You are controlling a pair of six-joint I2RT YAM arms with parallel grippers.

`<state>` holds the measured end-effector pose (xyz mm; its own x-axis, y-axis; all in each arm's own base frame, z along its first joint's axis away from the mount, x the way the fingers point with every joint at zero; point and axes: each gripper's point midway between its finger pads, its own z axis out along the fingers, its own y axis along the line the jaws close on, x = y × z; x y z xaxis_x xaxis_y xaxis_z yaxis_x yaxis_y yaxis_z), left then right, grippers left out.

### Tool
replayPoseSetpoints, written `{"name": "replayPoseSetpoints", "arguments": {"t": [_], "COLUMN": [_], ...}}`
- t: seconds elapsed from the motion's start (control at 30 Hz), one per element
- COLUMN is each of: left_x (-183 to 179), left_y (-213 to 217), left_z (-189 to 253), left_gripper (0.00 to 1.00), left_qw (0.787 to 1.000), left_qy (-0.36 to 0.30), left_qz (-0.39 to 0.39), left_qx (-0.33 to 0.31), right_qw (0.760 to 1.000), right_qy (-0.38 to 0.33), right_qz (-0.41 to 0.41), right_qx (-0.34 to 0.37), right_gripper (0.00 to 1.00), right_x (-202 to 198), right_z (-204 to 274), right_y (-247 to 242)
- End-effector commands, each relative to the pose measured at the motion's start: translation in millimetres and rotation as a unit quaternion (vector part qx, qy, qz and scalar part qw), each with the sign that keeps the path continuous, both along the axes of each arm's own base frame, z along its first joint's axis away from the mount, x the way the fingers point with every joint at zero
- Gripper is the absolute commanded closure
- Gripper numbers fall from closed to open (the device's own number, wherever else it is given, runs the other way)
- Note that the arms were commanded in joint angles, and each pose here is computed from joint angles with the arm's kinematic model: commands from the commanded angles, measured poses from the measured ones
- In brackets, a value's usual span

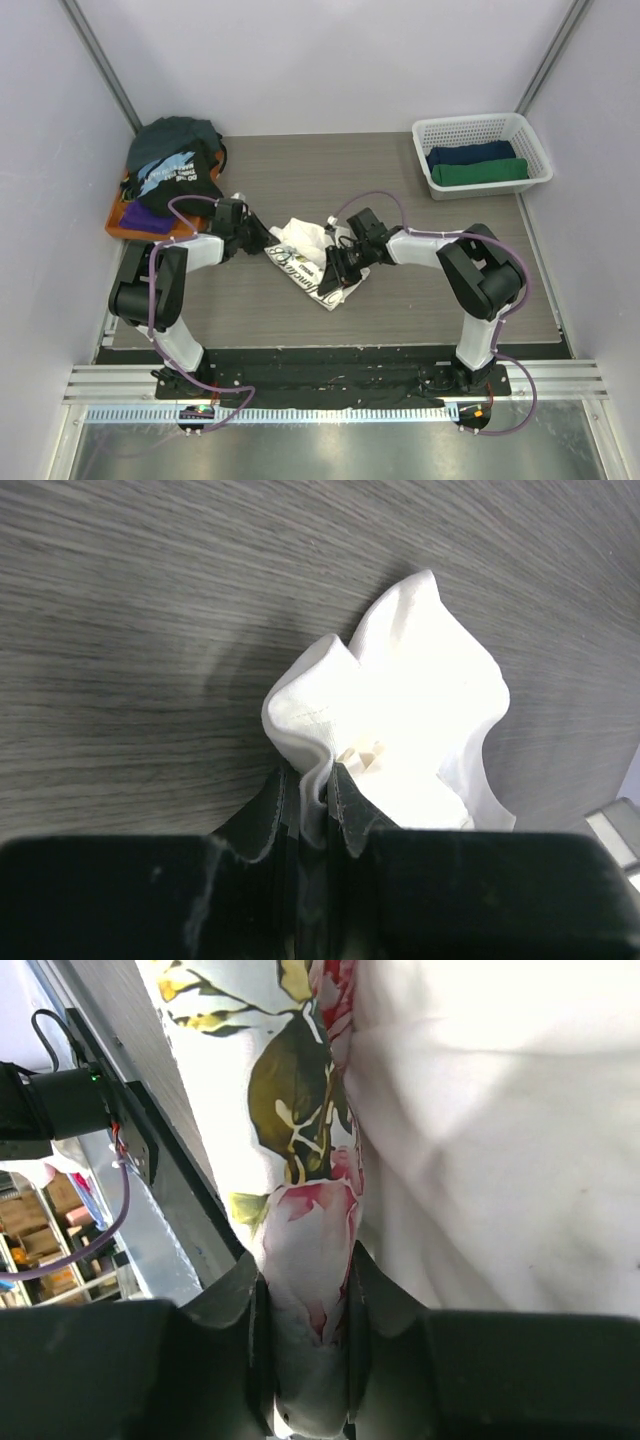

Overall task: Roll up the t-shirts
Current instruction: Roll the T-shirt to the center of the board.

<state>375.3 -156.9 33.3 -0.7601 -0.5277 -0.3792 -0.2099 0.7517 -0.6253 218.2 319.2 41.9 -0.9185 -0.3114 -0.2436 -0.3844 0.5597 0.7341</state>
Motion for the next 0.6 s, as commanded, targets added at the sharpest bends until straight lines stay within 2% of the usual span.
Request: {"name": "replayPoseSetpoints", "arguments": {"t": [0.0,0.03,0.1,0.23,0.27,0.3,0.37,0.4,0.43,0.5,0.53,0.57], "left_x": [8.6,8.6,7.9,6.3,6.2,5.7,6.0,4.2,3.4,2.7,2.1,1.2], "left_y": [9.3,9.0,8.8,10.0,9.6,8.5,6.6,4.3,2.3,-0.1,-1.3,-1.3], "left_z": [0.1,-0.1,-1.8,-7.4,-7.6,-7.5,-5.8,-6.8,-6.5,-4.2,-3.7,-2.7], "left_gripper": [1.0,1.0,1.0,1.0,1.0,1.0,1.0,1.0,1.0,1.0,1.0,1.0], "left_qw": [0.999,0.999,0.999,0.999,0.999,0.999,0.999,0.999,0.999,0.999,0.998,0.998], "left_qy": [-0.015,-0.014,-0.013,-0.007,-0.007,-0.007,-0.01,-0.009,-0.009,-0.011,-0.012,-0.014], "left_qz": [0.002,0.001,0.0,0.0,-0.001,-0.002,-0.007,-0.012,-0.018,-0.025,-0.029,-0.028], "left_qx": [0.031,0.031,0.034,0.04,0.042,0.041,0.041,0.042,0.043,0.045,0.046,0.048], "right_qw": [0.998,0.998,0.996,0.991,0.99,0.99,0.993,0.996,0.996,0.998,0.997,0.996], "right_qy": [0.061,0.06,0.086,0.122,0.129,0.127,0.115,0.077,0.082,0.008,0.006,-0.033], "right_qz": [-0.007,-0.006,-0.016,-0.032,-0.031,-0.031,-0.024,-0.034,-0.038,-0.04,-0.041,-0.033], "right_qx": [0.0,0.022,0.025,0.046,0.044,0.042,0.018,0.006,-0.025,-0.04,-0.069,-0.075], "right_gripper": [0.87,0.91,0.94,0.93,0.89,0.72,0.58,0.44,0.41,0.36,0.34,0.32], "right_x": [-31.3,-30.5,-42.8,-53.3,-56.4,-57.0,-59.1,-45.8,-49.6,-28.1,-30.8,-20.9], "right_z": [-13.7,-15.8,-30.4,-43.4,-46.4,-47.2,-50.9,-42.7,-42.5,-17.9,-12.2,3.1], "right_y": [-10.0,-5.7,-9.5,-8.2,-9.3,-10.2,-17.6,-17.3,-26.2,-27.4,-37.1,-34.3]}}
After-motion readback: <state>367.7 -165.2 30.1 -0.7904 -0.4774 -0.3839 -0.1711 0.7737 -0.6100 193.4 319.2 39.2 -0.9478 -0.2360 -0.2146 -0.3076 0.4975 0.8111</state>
